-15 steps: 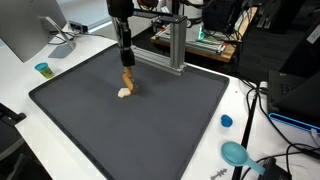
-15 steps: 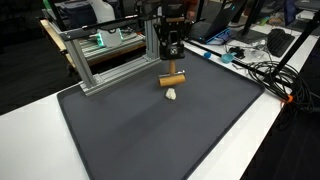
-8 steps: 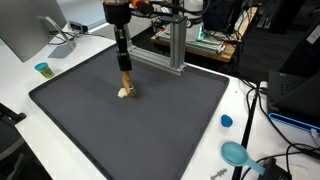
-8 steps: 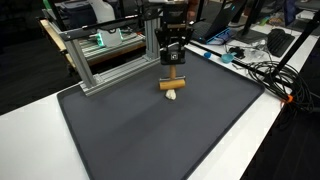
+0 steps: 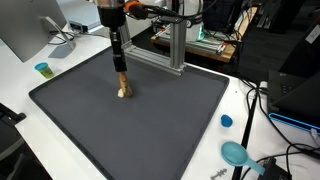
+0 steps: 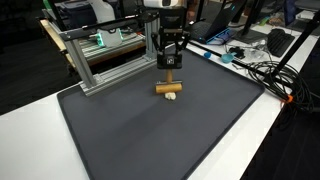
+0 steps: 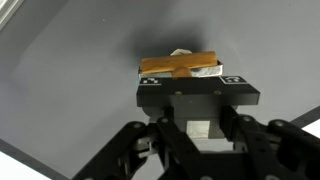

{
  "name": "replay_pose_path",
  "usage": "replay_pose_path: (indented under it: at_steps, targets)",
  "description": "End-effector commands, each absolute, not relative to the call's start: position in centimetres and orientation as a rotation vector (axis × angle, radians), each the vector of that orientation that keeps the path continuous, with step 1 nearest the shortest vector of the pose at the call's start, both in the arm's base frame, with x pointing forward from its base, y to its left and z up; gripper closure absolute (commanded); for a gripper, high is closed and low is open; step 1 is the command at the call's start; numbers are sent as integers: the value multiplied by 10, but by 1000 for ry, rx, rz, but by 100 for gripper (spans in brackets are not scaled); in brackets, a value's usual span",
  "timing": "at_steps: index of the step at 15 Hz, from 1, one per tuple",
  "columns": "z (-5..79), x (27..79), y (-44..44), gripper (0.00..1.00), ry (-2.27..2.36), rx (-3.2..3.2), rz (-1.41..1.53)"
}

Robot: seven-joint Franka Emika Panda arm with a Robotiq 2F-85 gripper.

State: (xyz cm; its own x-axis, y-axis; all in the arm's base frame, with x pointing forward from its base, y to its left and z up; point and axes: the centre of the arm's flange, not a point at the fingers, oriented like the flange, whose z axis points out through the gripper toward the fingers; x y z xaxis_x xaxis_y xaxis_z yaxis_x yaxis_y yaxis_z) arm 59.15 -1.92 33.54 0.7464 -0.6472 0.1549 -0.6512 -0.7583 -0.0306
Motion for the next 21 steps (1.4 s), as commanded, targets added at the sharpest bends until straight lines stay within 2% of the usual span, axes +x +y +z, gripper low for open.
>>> replay_pose_path:
  at_steps: [1,11,21]
  targets:
    - [334,590,-17,79,-1064,2916,237]
    - [322,588,-7,79,-994,2910,178]
    - [332,603,-21,79,-1127,2856,321]
